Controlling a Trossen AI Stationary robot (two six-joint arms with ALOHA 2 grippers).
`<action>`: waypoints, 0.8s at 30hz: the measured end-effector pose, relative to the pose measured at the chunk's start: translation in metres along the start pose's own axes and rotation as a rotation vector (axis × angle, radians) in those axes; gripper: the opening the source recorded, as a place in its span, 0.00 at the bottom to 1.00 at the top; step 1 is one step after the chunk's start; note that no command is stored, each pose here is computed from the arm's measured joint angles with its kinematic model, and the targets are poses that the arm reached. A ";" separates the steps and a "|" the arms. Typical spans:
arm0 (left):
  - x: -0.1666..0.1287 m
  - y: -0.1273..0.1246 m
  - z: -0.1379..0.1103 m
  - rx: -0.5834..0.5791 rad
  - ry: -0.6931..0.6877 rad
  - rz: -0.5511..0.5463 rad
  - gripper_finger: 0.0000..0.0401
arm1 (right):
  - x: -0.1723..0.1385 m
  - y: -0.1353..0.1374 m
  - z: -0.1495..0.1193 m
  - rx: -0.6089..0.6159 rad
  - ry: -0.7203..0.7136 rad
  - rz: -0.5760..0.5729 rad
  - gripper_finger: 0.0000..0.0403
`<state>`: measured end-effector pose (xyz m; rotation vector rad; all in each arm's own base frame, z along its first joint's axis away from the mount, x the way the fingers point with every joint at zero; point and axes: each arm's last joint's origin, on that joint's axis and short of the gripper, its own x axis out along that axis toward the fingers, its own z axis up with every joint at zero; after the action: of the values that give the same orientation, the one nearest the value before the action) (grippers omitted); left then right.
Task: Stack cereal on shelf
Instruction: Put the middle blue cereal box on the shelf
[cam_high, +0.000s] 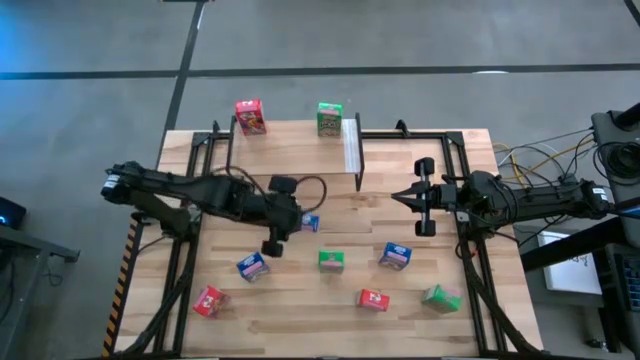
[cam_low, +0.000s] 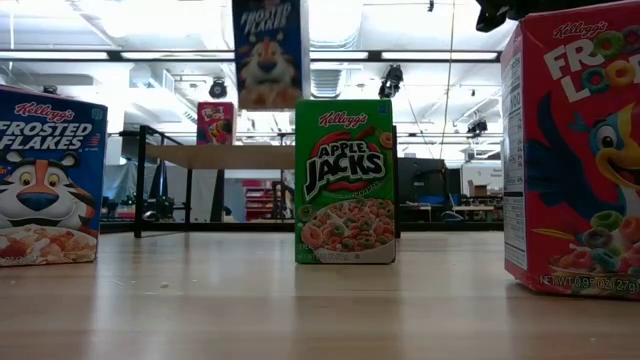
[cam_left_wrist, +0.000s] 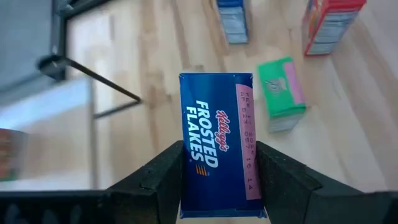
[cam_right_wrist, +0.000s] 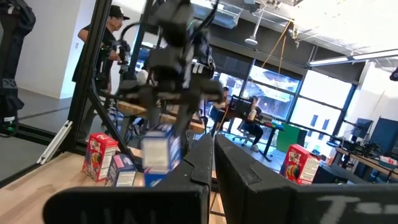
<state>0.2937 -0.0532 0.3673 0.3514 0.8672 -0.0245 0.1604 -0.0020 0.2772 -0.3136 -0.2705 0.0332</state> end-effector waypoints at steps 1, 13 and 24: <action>-0.005 0.005 0.002 0.010 -0.011 0.009 0.41 | 0.000 0.000 0.000 0.000 0.000 0.000 0.02; -0.035 0.089 -0.013 0.023 0.022 0.191 0.41 | 0.000 0.000 0.000 -0.001 0.000 0.000 0.02; -0.035 0.181 -0.065 -0.137 0.052 0.208 0.41 | 0.000 0.000 0.000 -0.012 0.000 0.000 0.02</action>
<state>0.2522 0.1338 0.4074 0.3133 0.8751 0.2369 0.1604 -0.0020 0.2772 -0.3257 -0.2707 0.0314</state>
